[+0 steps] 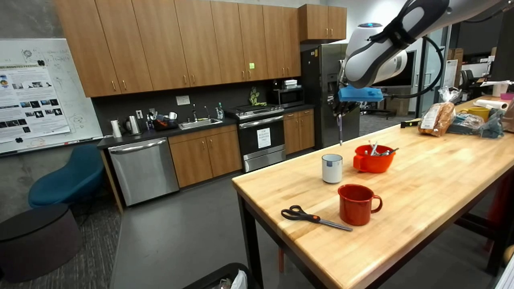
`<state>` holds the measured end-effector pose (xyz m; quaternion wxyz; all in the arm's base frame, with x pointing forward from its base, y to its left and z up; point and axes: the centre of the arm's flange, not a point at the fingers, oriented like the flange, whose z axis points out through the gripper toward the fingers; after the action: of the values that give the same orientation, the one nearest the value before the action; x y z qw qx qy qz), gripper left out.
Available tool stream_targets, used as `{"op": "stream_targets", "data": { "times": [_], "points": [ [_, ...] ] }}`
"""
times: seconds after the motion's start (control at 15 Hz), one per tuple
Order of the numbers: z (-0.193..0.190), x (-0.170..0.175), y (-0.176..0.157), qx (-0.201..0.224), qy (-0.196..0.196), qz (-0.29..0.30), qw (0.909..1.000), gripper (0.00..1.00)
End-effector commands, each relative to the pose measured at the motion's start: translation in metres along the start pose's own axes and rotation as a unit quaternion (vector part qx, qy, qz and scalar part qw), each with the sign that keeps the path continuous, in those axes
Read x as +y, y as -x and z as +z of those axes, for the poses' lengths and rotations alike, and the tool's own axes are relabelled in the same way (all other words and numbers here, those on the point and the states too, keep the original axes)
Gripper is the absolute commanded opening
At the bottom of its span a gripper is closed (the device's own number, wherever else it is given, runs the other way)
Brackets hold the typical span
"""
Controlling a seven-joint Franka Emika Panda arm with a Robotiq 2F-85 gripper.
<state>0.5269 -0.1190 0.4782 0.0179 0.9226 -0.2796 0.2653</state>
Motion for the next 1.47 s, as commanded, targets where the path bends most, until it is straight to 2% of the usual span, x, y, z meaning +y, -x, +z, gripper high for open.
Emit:
{"op": "stream_targets", "data": {
  "times": [0.0, 0.47, 1.07, 1.4],
  "points": [
    [-0.015, -0.007, 0.027, -0.010, -0.033, -0.029, 0.9990, 0.02],
    [-0.011, -0.014, 0.043, -0.005, -0.061, -0.080, 0.9949, 0.02],
    [0.005, -0.024, 0.058, -0.004, -0.091, -0.105, 0.9903, 0.02],
    [0.013, -0.034, 0.061, 0.021, -0.103, -0.125, 0.9866, 0.02]
  ]
}}
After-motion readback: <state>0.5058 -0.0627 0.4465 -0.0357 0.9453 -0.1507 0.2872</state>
